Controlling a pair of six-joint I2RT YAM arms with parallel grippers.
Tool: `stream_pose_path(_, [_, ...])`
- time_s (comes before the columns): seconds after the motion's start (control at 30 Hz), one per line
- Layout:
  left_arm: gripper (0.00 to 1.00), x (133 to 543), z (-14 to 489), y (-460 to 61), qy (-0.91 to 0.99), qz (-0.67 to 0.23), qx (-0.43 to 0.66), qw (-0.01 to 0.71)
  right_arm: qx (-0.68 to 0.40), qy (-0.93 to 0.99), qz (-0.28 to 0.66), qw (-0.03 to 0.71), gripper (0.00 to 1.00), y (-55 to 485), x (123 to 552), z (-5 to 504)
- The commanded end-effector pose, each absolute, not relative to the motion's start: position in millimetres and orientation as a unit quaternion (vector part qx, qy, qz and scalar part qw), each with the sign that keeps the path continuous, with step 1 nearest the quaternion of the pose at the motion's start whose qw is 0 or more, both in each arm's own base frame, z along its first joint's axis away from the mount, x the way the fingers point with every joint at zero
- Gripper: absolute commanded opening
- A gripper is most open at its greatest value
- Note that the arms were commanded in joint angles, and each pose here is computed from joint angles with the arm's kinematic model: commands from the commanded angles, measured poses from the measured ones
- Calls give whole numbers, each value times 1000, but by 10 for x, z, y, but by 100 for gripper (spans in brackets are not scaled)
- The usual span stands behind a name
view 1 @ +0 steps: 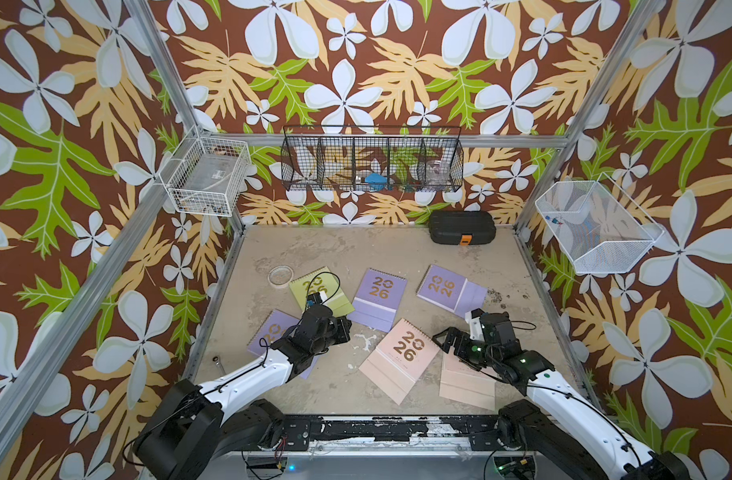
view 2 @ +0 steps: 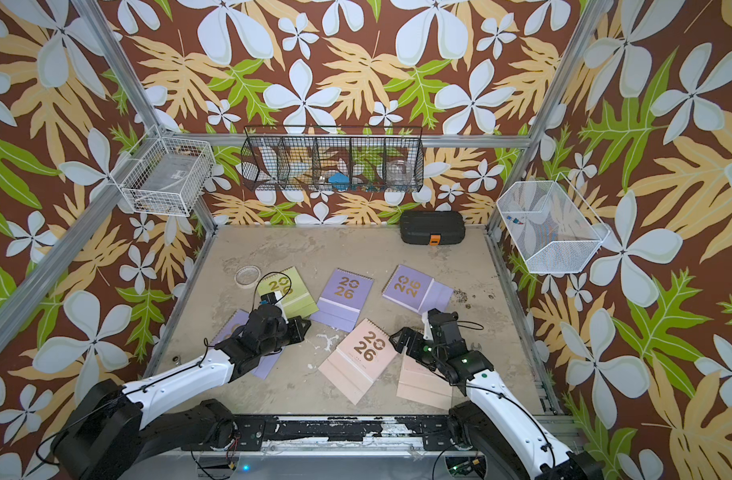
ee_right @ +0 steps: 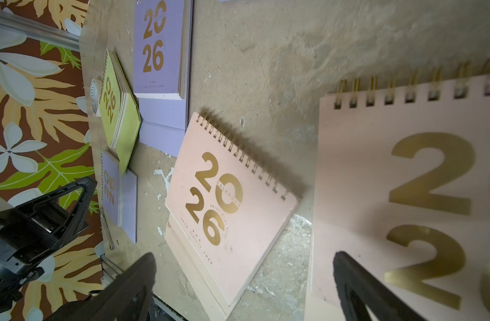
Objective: Stack the calendars
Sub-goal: Adjust the calendar at the center of the board.
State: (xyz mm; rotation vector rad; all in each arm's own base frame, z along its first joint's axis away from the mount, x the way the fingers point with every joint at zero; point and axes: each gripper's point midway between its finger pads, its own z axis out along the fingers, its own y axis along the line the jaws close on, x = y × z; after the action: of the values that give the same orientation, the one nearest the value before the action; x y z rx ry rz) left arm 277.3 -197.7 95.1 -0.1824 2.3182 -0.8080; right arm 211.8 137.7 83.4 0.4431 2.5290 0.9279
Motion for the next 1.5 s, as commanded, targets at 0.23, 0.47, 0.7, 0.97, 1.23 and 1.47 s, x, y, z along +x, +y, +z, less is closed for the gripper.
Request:
stream_pose_path(0.23, [0, 2734, 768, -2366, 898, -340, -38, 277, 147, 902, 368, 169, 100, 1623, 2056, 787])
stream_pose_path(0.47, [0, 2590, 574, -2442, 910, -344, -25, 230, 137, 912, 361, 140, 100, 1747, 2023, 669])
stream_pose_path(0.7, [0, 2385, 385, -2512, 919, -348, -15, 183, 140, 915, 355, 129, 100, 1775, 2064, 572])
stream_pose_path(0.97, [0, 2290, 276, -2539, 924, -350, -14, 154, 133, 919, 348, 126, 100, 1821, 2163, 554])
stream_pose_path(1.23, [0, 2196, 195, -2590, 926, -353, -10, 130, 121, 925, 338, 121, 100, 1835, 2203, 498])
stream_pose_path(1.47, [0, 2129, 171, -2629, 925, -362, -9, 116, 119, 925, 339, 125, 100, 1794, 2305, 490])
